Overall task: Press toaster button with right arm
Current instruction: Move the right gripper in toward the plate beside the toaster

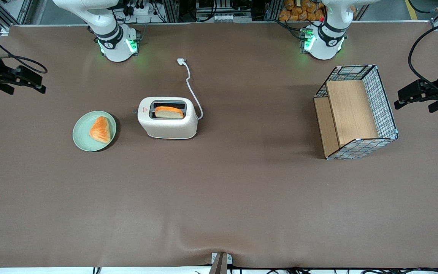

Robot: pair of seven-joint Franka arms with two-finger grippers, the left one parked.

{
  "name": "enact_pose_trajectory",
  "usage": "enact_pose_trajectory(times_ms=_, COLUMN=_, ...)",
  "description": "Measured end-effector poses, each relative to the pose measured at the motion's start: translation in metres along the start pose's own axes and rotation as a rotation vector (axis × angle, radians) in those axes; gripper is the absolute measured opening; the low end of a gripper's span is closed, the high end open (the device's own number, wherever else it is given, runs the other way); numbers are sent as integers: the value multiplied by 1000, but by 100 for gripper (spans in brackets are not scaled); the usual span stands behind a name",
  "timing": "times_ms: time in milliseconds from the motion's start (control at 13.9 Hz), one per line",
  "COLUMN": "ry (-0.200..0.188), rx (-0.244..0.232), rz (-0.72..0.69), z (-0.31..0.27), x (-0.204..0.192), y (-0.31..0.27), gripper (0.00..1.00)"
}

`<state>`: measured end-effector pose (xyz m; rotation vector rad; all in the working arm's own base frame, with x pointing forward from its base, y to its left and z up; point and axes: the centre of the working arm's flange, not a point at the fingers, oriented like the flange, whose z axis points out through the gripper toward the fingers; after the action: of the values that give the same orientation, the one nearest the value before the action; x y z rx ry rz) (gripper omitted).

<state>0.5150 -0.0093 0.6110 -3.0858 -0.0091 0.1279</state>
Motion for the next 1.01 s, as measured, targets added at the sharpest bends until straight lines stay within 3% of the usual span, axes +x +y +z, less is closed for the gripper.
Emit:
enact_pose_trajectory(times_ms=575, ry=-94, rx=97, rz=48, z=45, x=-3, y=-9, gripper=4)
enact_pose_trajectory(times_ms=1007, ry=-111, rx=155, rz=76, z=83, x=-5, y=-13, gripper=1)
